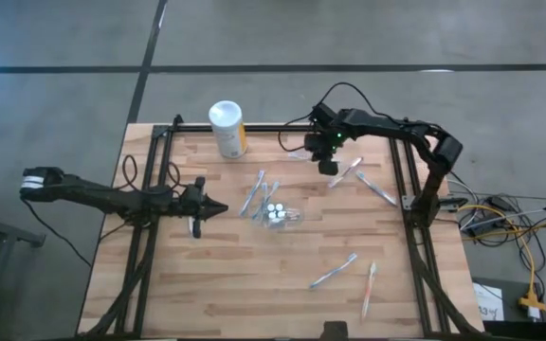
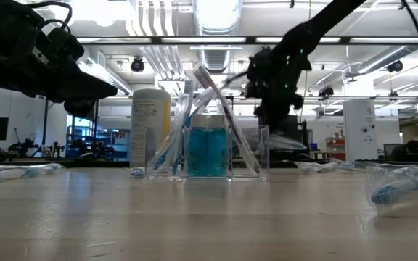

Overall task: Pick & Place toothbrushing station
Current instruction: Put the blue toothbrush into the transparent organizer

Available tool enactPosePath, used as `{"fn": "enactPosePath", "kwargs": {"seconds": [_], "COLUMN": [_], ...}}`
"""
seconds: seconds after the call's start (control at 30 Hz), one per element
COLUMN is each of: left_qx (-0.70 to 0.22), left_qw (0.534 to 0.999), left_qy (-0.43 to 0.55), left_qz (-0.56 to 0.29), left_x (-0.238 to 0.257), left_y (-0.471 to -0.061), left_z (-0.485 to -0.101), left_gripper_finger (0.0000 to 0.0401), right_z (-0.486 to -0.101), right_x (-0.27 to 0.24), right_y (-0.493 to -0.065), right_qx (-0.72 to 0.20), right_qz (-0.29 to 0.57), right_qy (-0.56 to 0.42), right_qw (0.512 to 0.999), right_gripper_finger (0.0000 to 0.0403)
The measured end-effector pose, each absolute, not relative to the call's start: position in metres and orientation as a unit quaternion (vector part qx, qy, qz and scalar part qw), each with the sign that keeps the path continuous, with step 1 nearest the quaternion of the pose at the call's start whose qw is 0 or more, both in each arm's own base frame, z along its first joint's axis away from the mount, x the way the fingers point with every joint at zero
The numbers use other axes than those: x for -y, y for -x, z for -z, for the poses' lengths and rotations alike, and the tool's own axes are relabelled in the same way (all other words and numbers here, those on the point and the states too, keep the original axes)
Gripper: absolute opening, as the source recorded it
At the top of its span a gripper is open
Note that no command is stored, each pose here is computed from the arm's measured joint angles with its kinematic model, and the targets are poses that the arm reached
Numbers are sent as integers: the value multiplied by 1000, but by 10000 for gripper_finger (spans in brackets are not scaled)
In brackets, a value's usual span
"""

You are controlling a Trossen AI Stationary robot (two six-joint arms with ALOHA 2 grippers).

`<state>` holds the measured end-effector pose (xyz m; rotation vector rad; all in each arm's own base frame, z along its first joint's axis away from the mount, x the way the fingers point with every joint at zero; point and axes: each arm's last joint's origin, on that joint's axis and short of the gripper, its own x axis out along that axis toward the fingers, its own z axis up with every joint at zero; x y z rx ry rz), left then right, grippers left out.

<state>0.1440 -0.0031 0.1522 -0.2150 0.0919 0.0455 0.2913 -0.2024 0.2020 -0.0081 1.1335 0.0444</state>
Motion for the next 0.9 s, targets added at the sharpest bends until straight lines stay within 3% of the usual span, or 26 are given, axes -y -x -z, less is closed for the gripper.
{"fn": "enactPosePath", "kwargs": {"seconds": [0.23,0.6,0.9], "left_qx": [-46,-46,-46], "left_qw": [992,991,990], "left_qy": [112,127,128], "left_qz": [-23,-24,-24], "left_x": [3,3,3], "left_y": [-144,-144,-144], "left_z": [-152,-152,-152], "left_gripper_finger": [25,24,25], "right_z": [-229,-239,-247], "right_x": [187,150,111], "right_y": [-298,-309,-300], "right_qx": [-488,-330,-207], "right_qz": [3,-69,-80], "right_qy": [0,-27,-21], "right_qw": [873,941,975], "right_gripper_finger": [13,13,13]}}
